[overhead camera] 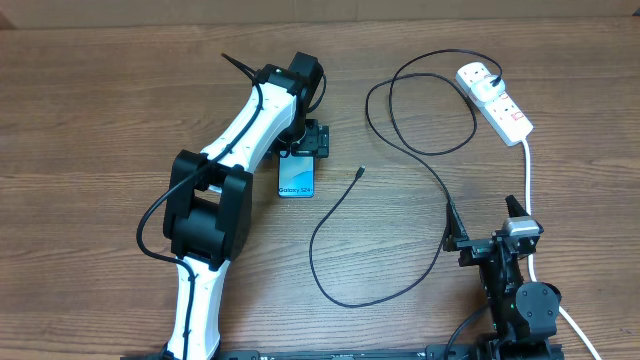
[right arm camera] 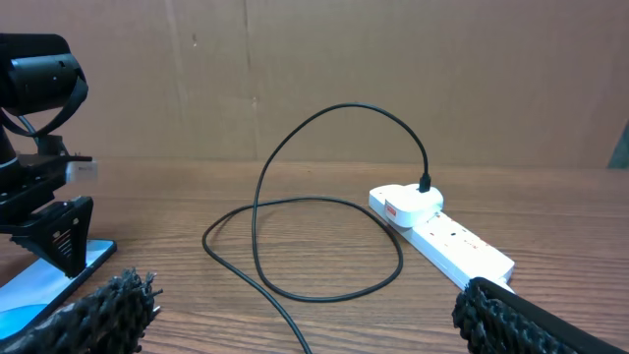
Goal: Plug charger to phone and switch on socket
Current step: 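Close the left gripper fingers around the phone's top end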
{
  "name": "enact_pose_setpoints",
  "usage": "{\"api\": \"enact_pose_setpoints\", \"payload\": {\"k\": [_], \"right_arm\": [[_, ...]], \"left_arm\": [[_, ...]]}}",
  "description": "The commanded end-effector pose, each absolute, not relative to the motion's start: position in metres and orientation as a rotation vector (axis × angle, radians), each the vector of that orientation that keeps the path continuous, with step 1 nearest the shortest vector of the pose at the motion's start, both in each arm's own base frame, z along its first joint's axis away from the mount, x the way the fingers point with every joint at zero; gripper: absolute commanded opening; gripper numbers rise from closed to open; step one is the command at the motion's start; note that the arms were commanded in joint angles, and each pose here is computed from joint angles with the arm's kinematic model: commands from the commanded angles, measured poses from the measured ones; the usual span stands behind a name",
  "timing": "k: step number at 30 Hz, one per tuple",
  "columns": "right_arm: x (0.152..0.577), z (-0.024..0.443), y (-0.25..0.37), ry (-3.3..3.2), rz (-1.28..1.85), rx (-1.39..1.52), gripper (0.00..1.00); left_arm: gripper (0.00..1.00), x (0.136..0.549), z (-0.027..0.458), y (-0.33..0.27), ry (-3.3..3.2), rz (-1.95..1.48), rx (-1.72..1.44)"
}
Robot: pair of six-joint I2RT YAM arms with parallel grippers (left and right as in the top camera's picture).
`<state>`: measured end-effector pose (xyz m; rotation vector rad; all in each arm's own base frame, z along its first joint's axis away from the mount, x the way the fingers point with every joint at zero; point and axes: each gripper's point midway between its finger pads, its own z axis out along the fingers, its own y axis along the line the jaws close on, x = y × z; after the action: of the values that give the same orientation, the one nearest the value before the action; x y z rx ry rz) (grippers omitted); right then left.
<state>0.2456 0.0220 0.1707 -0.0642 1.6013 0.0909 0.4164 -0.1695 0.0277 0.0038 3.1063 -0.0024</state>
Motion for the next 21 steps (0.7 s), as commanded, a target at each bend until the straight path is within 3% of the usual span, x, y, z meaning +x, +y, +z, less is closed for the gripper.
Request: {"api": "enact_pose_setpoints", "payload": {"k": [1, 21], "right_arm": [[0.246, 0.17, 0.021, 1.594, 0.083, -0.063, 1.0], [0.246, 0.17, 0.021, 1.594, 0.083, -0.063, 1.0]], "left_arm": [[1.0, 0.416, 0.018, -0.168, 3.118, 0.029, 0.031], [1.0, 0.415, 0.007, -0.167, 3.136, 0.041, 0.043]]}}
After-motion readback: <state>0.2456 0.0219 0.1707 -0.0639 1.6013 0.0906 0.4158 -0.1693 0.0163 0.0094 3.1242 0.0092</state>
